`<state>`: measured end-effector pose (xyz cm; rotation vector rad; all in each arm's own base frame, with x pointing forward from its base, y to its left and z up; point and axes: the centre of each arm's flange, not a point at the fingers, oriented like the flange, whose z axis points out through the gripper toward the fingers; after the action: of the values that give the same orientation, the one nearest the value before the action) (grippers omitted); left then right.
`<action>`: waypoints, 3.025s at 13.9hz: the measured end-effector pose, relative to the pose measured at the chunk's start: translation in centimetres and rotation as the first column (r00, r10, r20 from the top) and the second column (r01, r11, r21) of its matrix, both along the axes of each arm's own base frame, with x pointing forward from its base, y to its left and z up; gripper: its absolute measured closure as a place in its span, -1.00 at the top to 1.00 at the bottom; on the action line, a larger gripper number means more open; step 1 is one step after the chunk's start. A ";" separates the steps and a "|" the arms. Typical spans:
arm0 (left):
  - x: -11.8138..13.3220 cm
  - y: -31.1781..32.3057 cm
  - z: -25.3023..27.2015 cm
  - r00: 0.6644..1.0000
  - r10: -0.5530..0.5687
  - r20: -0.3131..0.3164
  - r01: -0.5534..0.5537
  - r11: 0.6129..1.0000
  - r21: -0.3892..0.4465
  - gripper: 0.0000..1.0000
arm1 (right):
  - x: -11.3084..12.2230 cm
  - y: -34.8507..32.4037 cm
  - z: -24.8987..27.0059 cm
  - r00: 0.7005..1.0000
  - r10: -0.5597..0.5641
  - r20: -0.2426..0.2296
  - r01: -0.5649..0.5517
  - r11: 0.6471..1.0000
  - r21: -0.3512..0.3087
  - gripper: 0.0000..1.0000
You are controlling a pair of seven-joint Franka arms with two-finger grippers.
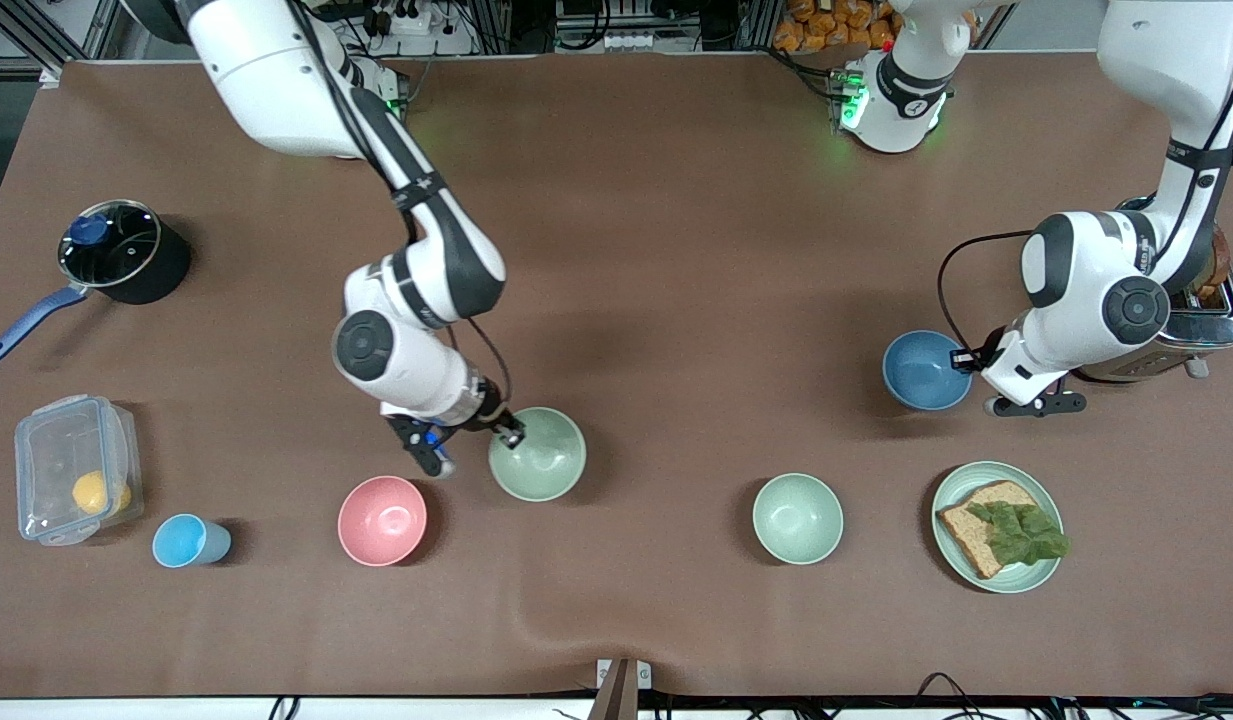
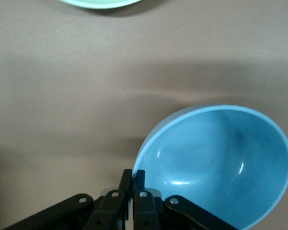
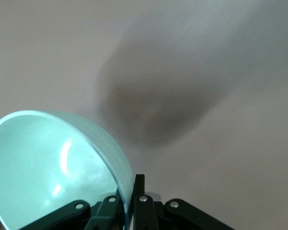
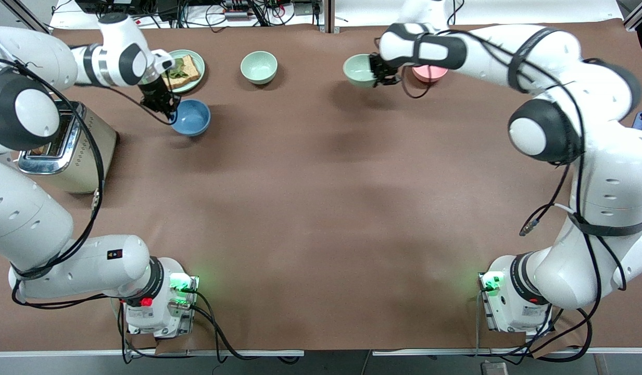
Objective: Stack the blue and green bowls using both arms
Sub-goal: 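Slide the green bowl inward with the right gripper while the left lifts the blue bowl, then carry the blue bowl over the green bowl with the left gripper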
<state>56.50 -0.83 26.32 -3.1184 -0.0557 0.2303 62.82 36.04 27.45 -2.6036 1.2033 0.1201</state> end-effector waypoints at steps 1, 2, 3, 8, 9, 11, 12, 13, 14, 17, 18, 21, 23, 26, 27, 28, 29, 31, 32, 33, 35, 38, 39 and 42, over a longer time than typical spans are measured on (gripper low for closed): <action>0.3 -1.6 1.2 1.000 -0.004 0.002 0.004 1.000 -0.002 -0.91 | -0.7 2.1 -0.5 1.000 -0.021 0.015 0.021 1.000 0.011 -0.86; 0.5 -3.4 2.3 1.000 -0.001 0.007 0.001 1.000 -0.003 -0.91 | -1.6 4.1 -1.3 0.999 -0.042 0.030 0.041 0.999 0.022 -0.86; 0.6 -5.1 3.0 1.000 0.007 0.013 -0.007 1.000 -0.005 -0.91 | -2.4 5.8 -2.2 0.997 -0.062 0.043 0.061 0.998 0.032 -0.86; -0.3 -10.0 3.4 1.000 0.014 -0.004 -0.014 1.000 -0.011 -0.91 | -3.9 8.4 -5.5 0.993 -0.097 0.062 0.094 0.995 0.043 -0.54; -0.5 -10.3 3.4 1.000 0.010 -0.011 -0.010 1.000 -0.011 -0.91 | -3.7 8.5 -5.1 0.993 -0.098 0.068 0.095 0.994 0.048 -0.31; -0.9 -11.3 3.4 1.000 0.012 -0.026 -0.013 1.000 -0.008 -0.91 | -3.1 8.5 -3.9 0.990 -0.115 0.079 0.110 0.992 0.062 0.11; -1.1 -12.1 3.7 0.999 0.023 -0.029 -0.024 1.000 -0.008 -0.91 | -2.7 8.3 -3.2 0.986 -0.148 0.073 0.143 0.987 0.068 0.30; -1.4 -13.2 4.2 0.999 0.041 -0.032 -0.041 0.999 -0.010 -0.91 | -2.1 7.8 -2.4 0.980 -0.189 0.061 0.184 0.980 0.071 0.44; -1.8 -14.5 4.9 0.998 0.059 -0.034 -0.059 0.998 -0.017 -0.91 | -1.3 6.8 -1.6 0.973 -0.225 0.045 0.222 0.973 0.070 0.71; -2.1 -18.7 7.6 0.993 0.121 -0.003 -0.121 0.992 -0.037 -0.91 | 1.9 2.3 0.9 0.953 -0.302 0.014 0.301 0.951 0.065 1.00; -1.9 -20.1 8.7 0.989 0.149 0.013 -0.148 0.988 -0.049 -0.91 | 2.9 0.6 0.9 0.944 -0.329 0.007 0.328 0.942 0.065 1.00; -1.3 -24.7 11.6 0.968 0.250 0.030 -0.245 0.963 -0.108 -0.91 | 4.2 -2.5 -0.7 0.909 -0.411 -0.066 0.416 0.905 0.088 1.00; -0.9 -27.9 12.5 0.948 0.317 0.023 -0.311 0.941 -0.135 -0.91 | 3.9 -2.3 -2.8 0.895 -0.433 -0.110 0.442 0.893 0.086 1.00; 0.0 -32.2 13.6 0.910 0.416 -0.001 -0.409 0.895 -0.177 -0.91 | 3.5 -1.6 -5.4 0.889 -0.446 -0.109 0.455 0.886 0.089 1.00; 0.4 -33.4 14.0 0.894 0.449 -0.011 -0.443 0.877 -0.189 -0.91 | 3.4 -1.3 -6.0 0.886 -0.452 -0.104 0.461 0.882 0.096 1.00; 0.7 -34.3 14.3 0.877 0.481 -0.022 -0.475 0.857 -0.198 -0.91 | 3.3 -1.0 -6.6 0.883 -0.458 -0.103 0.467 0.878 0.103 1.00; 0.9 -35.0 14.4 0.861 0.507 -0.033 -0.503 0.840 -0.203 -0.91 | 3.2 -0.9 -7.1 0.881 -0.462 -0.100 0.471 0.876 0.107 1.00; 1.2 -35.9 13.9 0.833 0.550 -0.058 -0.550 0.812 -0.195 -0.91 | 3.1 -0.8 -7.6 0.880 -0.465 -0.101 0.474 0.874 0.107 1.00; 1.3 -36.4 13.7 0.811 0.580 -0.074 -0.582 0.791 -0.190 -0.91 | 3.1 -0.7 -7.7 0.879 -0.465 -0.102 0.474 0.874 0.107 1.00; 1.5 -37.0 13.4 0.790 0.607 -0.088 -0.611 0.769 -0.186 -0.91 | 3.0 -0.7 -7.7 0.880 -0.464 -0.102 0.474 0.874 0.107 1.00; 2.0 -37.8 13.2 0.768 0.631 -0.108 -0.639 0.746 -0.189 -0.91 | 3.0 -0.6 -7.6 0.880 -0.464 -0.102 0.474 0.874 0.110 1.00; 2.7 -37.9 13.1 0.759 0.641 -0.116 -0.650 0.734 -0.196 -0.91 | 3.0 -0.6 -7.6 0.879 -0.465 -0.102 0.475 0.873 0.111 1.00; 2.8 -37.8 13.2 0.758 0.643 -0.115 -0.651 0.733 -0.197 -0.91 | 3.0 -0.5 -7.6 0.880 -0.465 -0.102 0.474 0.873 0.112 1.00; 3.5 -37.7 14.1 0.739 0.664 -0.115 -0.671 0.711 -0.212 -0.91 | 2.9 -0.2 -7.7 0.881 -0.462 -0.103 0.472 0.875 0.111 1.00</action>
<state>59.96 -38.48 40.44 -3.1633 -1.2695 0.3033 65.67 35.79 19.76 -2.1379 1.7492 0.1926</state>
